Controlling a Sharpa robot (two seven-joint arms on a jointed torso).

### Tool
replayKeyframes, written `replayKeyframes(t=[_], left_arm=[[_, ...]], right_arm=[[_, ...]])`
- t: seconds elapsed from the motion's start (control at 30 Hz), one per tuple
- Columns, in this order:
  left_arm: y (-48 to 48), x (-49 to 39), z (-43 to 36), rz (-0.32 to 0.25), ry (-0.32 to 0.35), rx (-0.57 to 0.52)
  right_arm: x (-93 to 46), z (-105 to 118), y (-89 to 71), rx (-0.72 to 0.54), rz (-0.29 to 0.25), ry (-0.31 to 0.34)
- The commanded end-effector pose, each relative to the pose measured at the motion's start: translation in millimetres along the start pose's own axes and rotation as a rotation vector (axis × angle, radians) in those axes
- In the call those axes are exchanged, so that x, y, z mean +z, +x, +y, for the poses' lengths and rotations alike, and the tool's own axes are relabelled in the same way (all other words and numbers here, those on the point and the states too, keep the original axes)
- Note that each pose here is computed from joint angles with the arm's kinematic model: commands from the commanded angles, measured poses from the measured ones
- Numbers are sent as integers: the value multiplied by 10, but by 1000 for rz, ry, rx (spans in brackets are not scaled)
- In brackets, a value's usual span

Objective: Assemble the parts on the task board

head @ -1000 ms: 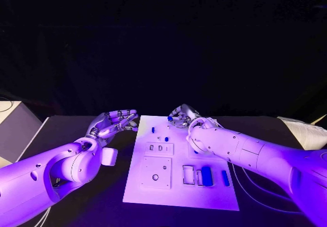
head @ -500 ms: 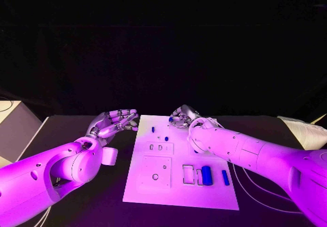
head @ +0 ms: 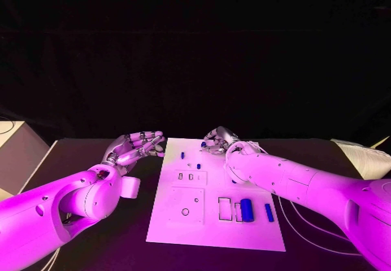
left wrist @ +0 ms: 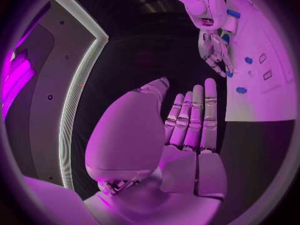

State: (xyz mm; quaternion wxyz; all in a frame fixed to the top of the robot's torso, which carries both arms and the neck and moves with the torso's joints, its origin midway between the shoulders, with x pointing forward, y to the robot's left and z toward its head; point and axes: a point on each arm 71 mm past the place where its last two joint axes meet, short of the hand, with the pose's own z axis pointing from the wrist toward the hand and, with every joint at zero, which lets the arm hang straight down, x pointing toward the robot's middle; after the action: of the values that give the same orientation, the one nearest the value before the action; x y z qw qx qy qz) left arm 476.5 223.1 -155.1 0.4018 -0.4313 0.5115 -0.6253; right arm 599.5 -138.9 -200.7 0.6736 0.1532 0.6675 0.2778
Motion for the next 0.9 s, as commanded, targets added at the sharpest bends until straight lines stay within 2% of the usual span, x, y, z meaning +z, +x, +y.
replayKeyframes(t=[0.03, 0.2, 0.37, 0.63, 0.9], left_arm=[[18, 2, -8, 12, 6, -1], [7, 0, -9, 11, 6, 0], [-28, -6, -10, 3, 5, 4], [-95, -21, -17, -11, 4, 9], [-153, -10, 4, -24, 1, 12]], right_arm=[[-8, 12, 25, -2, 28, -11], [-35, 5, -8, -1, 8, -25], [-70, -1, -135, 1, -32, -50], [-173, 24, -567, 28, -85, -114], [-348, -115, -930, 45, -84, -152]])
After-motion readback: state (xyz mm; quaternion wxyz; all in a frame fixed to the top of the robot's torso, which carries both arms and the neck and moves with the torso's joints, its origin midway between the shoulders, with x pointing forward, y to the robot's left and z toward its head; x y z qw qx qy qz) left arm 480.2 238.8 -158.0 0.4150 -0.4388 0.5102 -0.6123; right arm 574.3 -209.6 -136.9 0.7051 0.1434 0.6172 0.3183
